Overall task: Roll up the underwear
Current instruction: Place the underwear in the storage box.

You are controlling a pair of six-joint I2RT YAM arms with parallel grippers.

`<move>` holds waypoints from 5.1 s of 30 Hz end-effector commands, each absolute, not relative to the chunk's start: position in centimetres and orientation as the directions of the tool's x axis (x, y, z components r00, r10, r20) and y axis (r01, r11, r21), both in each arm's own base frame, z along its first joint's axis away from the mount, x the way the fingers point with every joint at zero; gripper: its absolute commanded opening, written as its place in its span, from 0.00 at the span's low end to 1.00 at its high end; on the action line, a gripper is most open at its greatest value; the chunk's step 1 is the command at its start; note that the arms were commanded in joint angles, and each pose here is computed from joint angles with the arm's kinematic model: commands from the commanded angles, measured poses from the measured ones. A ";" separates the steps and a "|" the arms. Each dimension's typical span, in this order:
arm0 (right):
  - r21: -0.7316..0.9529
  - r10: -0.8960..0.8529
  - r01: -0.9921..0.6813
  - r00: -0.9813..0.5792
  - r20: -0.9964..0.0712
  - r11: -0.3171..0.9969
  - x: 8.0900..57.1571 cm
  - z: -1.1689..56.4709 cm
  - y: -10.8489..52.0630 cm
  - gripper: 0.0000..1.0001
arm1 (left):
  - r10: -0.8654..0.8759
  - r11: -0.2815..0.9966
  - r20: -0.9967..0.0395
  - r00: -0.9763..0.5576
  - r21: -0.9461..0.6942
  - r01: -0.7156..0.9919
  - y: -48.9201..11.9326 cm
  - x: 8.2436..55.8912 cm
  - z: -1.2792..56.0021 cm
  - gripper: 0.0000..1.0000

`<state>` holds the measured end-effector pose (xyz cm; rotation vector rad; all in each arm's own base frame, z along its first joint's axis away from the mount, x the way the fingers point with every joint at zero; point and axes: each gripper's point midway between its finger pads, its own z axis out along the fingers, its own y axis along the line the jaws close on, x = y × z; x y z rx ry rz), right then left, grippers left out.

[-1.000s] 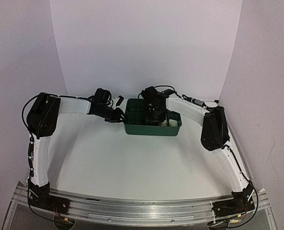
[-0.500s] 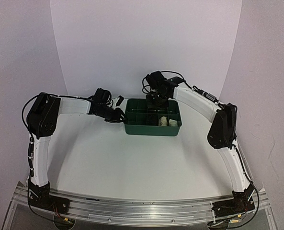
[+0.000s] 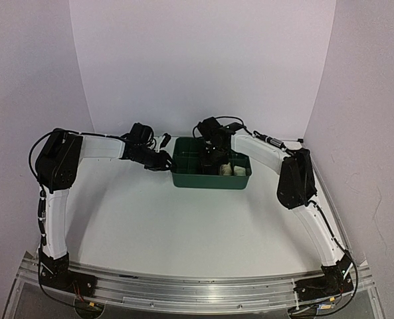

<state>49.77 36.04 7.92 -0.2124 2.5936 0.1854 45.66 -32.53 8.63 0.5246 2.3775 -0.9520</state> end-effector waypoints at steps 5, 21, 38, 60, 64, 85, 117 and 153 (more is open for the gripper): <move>0.197 -0.036 -0.155 -0.864 -0.503 0.968 51.5 5.9 36.8 0.00 | 0.176 0.670 -0.608 -0.774 -0.502 0.547 -32.5 45.0 9.7 0.25; 0.262 0.020 -0.206 -0.751 -0.660 0.943 54.2 12.1 38.4 0.00 | 0.191 0.667 -0.607 -0.771 -0.496 0.556 -32.5 45.0 9.3 0.24; 0.263 0.074 -0.139 -0.745 -0.663 0.955 53.1 14.4 36.6 0.00 | 0.194 0.668 -0.612 -0.767 -0.490 0.560 -32.5 45.1 9.3 0.16; 0.273 0.133 -0.041 -0.797 -0.589 0.961 45.4 16.0 35.8 0.00 | -0.034 0.707 -0.355 -0.934 -0.669 0.229 -30.6 40.9 8.2 0.00; 0.228 0.196 0.082 -0.817 -0.542 0.970 42.8 14.4 31.2 0.10 | -0.032 0.708 -0.360 -0.932 -0.667 0.233 -30.6 41.1 8.3 0.00; 0.237 0.300 0.214 -0.847 -0.438 0.948 47.4 8.2 29.3 0.34 | -0.023 0.681 -0.312 -0.950 -0.701 0.214 -31.1 39.5 8.2 0.00; 0.234 0.149 0.023 -0.828 -0.540 0.972 53.7 8.0 32.9 0.13 | 0.056 0.673 -0.312 -0.948 -0.690 0.267 -32.4 38.9 7.8 0.18; 0.363 0.039 -0.117 -0.918 -0.394 0.924 44.5 11.3 36.1 0.00 | 0.026 0.641 -0.350 -0.936 -0.712 0.284 -32.4 40.0 10.5 0.32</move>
